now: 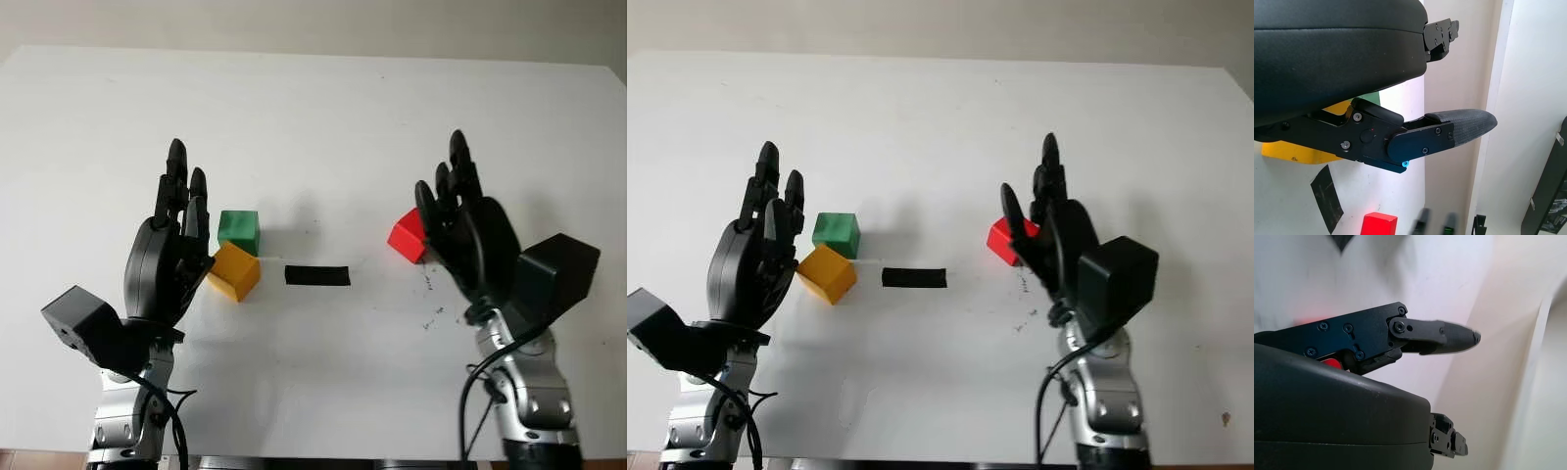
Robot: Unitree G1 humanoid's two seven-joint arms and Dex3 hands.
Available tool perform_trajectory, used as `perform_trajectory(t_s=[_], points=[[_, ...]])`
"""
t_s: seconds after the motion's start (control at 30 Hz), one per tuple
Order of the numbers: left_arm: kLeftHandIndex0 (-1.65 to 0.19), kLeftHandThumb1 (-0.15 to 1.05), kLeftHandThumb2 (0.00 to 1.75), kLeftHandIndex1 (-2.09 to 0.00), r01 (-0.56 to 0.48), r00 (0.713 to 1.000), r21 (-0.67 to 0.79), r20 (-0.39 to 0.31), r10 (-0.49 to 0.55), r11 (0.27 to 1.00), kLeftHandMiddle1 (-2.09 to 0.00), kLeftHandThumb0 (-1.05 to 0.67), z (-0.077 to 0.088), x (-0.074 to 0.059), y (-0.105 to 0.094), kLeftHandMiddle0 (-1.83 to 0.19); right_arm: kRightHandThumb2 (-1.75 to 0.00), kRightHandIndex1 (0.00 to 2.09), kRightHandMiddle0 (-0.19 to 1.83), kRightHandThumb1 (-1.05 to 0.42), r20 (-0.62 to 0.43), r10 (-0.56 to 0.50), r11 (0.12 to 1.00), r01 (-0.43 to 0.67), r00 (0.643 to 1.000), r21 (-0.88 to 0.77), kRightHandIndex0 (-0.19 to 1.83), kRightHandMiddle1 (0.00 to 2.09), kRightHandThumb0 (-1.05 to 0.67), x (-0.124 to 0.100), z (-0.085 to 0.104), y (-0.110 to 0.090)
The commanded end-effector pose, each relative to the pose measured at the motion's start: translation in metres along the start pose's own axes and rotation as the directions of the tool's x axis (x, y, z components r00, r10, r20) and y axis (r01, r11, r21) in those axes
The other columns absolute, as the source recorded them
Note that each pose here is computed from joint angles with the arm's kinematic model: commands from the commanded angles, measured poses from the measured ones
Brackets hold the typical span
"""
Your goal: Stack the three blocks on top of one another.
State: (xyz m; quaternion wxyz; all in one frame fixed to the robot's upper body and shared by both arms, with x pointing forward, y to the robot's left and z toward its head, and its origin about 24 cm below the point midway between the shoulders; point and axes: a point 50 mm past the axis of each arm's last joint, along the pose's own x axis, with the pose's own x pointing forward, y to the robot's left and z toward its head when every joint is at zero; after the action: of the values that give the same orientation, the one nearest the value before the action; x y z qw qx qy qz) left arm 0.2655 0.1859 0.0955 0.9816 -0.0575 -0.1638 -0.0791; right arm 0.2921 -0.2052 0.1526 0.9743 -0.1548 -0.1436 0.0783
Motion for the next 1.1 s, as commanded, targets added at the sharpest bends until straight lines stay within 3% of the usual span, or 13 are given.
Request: perform_trajectory(t_s=[0.0,0.1,0.2,0.47,0.57,0.83,1.07], points=[[0.19,1.05,0.62,0.0,0.009,1.0,0.002,0.015,-0.009,1.0,0.0,-0.73,0.001,0.002,-0.002,0.19,-0.15,0.04,-0.03,-1.03,0.059,0.038,0.988,-0.029,0.998,-0.149,-0.15,0.08,-0.75,0.011,0.023,-0.024],[0.19,1.05,0.62,0.0,0.002,1.0,-0.002,0.013,-0.002,1.0,0.0,-0.73,0.002,0.002,-0.004,0.19,-0.05,0.08,0.08,-0.96,0.054,0.079,0.931,-0.054,0.995,-0.361,-0.06,0.13,-0.8,0.021,0.042,-0.045],[0.19,1.05,0.63,0.0,0.004,1.0,-0.002,0.011,-0.004,1.0,0.0,-0.73,0.001,0.001,-0.005,0.19,-0.03,0.09,0.15,-0.85,0.039,0.156,0.865,-0.117,0.987,-0.488,-0.04,0.14,-0.71,0.028,0.058,-0.06],[0.19,1.05,0.63,0.0,0.013,1.0,0.004,0.017,-0.013,1.0,0.0,-0.73,0.0,0.002,-0.005,0.19,-0.04,0.08,0.29,-0.75,-0.082,0.274,0.585,-0.234,0.958,-0.776,0.01,0.14,-0.69,0.039,0.085,-0.073],[0.19,1.05,0.63,0.0,0.006,1.0,-0.002,0.018,-0.006,1.0,0.0,-0.73,0.0,0.002,-0.006,0.19,-0.04,0.08,0.3,-0.74,-0.134,0.301,0.519,-0.28,0.944,-0.808,0.02,0.13,-0.67,0.043,0.088,-0.072],[0.19,1.05,0.62,0.0,0.007,1.0,-0.012,0.014,-0.007,1.0,0.0,-0.73,0.001,0.002,-0.004,0.19,-0.07,0.06,0.31,-0.8,-0.309,0.419,0.147,-0.4,0.854,-0.905,-0.01,0.1,-0.7,0.054,0.089,-0.052],[0.19,1.05,0.63,0.0,0.007,1.0,0.003,0.014,-0.007,1.0,0.0,-0.73,0.001,0.002,-0.004,0.19,-0.05,0.07,0.38,-0.77,-0.346,0.473,0.045,-0.414,0.81,-0.909,0.04,0.1,-0.62,0.053,0.079,-0.039]])
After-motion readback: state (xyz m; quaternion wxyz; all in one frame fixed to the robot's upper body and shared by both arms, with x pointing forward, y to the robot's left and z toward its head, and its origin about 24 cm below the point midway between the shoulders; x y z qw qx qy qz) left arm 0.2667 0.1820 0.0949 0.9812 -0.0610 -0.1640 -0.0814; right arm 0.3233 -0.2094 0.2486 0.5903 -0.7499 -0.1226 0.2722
